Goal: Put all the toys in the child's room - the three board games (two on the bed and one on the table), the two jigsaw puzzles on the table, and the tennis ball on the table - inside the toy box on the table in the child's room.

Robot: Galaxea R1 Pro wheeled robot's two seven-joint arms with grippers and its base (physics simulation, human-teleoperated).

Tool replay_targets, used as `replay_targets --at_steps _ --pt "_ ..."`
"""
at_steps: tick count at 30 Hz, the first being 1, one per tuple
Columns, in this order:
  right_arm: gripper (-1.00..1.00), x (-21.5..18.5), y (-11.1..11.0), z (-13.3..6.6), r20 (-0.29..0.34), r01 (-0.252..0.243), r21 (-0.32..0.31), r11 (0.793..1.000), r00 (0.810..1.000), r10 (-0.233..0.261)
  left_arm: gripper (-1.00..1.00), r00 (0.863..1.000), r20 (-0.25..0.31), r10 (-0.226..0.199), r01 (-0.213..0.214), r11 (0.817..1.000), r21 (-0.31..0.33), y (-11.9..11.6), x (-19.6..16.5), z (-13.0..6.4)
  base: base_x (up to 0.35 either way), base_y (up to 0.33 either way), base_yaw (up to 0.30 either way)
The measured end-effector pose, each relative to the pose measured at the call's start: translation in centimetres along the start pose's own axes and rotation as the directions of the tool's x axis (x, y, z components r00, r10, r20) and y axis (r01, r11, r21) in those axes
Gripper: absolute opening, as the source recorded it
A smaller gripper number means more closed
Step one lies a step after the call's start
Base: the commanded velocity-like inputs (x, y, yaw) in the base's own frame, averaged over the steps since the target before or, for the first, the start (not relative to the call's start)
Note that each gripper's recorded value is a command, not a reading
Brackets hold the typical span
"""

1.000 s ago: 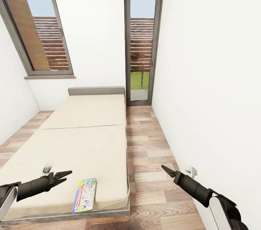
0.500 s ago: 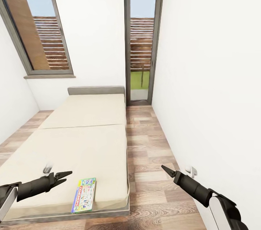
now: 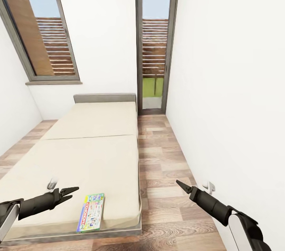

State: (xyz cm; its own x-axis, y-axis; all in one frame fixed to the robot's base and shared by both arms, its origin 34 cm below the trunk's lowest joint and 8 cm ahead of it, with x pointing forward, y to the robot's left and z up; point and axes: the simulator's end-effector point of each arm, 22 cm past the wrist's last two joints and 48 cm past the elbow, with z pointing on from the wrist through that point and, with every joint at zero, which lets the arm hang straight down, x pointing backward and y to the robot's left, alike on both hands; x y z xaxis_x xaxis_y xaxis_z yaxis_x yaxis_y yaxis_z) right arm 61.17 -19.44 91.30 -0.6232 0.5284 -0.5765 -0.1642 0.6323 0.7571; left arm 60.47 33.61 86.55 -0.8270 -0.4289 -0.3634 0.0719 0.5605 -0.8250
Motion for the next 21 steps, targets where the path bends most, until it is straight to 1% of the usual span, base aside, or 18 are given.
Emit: replay_targets --at_steps 11,16,21 --pt "1.0 0.7 -1.1 0.6 -0.002 -0.006 0.0 1.0 1.0 0.006 1.0 1.0 0.0 0.001 -0.001 1.0 -0.002 1.2 0.3 0.6 0.0 0.0 0.0" --pt "1.0 1.9 -2.3 1.0 -0.018 -0.026 0.012 1.0 1.0 0.026 1.0 1.0 0.001 0.003 -0.003 1.0 -0.001 1.7 0.3 0.7 0.0 0.0 0.0" --pt "1.0 2.5 -3.1 1.3 -0.023 -0.033 0.016 0.999 0.999 0.033 1.0 1.0 0.002 0.003 -0.003 1.0 -0.004 2.4 0.4 0.8 0.0 0.0 0.0"
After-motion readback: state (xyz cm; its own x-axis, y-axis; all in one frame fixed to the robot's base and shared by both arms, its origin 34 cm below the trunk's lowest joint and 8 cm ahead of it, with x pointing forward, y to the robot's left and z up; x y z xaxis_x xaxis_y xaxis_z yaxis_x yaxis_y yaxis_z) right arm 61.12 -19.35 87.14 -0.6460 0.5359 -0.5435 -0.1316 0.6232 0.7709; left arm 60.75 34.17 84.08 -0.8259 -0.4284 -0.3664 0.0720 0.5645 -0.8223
